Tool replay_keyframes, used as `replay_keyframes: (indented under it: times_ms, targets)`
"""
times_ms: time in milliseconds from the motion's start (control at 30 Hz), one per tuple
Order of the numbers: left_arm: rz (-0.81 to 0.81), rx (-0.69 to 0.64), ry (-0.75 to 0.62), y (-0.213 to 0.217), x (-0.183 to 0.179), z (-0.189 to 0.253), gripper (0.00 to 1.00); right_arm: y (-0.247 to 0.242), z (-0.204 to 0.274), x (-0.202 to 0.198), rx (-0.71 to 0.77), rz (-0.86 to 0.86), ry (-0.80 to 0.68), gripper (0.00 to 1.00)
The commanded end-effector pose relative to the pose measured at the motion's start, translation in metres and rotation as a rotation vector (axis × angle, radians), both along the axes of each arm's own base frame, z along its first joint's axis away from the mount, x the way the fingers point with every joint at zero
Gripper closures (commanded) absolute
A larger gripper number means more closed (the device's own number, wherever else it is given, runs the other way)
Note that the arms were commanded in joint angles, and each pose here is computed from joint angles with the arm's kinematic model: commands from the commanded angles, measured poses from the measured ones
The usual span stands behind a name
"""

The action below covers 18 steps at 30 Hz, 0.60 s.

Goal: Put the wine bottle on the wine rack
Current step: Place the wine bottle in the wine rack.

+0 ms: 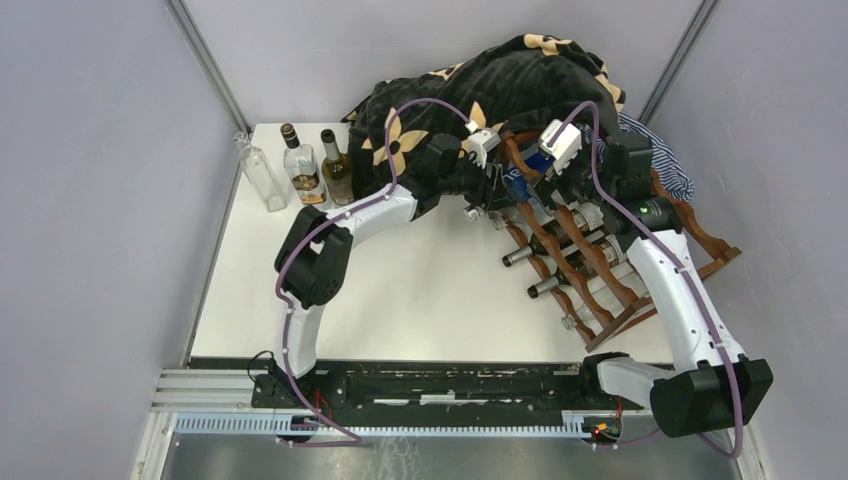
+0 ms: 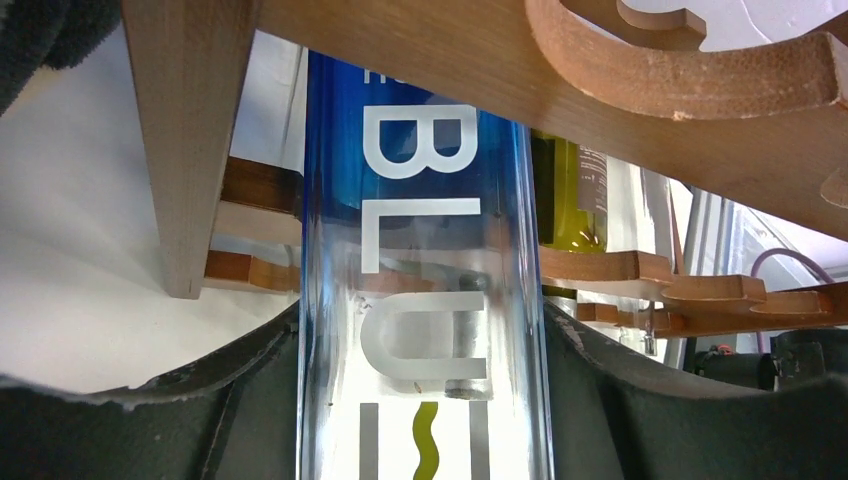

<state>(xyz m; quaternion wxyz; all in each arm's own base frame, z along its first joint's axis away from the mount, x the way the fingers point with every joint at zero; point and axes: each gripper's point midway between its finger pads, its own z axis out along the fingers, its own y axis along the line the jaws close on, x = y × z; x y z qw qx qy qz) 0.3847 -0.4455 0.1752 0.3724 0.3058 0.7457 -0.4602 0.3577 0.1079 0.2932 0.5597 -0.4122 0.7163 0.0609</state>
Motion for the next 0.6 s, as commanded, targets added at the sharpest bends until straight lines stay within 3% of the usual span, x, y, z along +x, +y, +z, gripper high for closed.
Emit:
replay_keyframes:
  times_ms: [0, 567]
  targets:
    - [0.002, -0.177, -0.319, -0.019, 0.021, 0.098, 0.98, 0.001, 0.018, -0.001, 0.032, 0.007, -0.059, 0.04]
    - [0.02, -0.125, -0.392, -0.034, 0.026, 0.108, 0.98, -0.001, 0.02, -0.002, 0.045, 0.007, -0.063, 0.04]
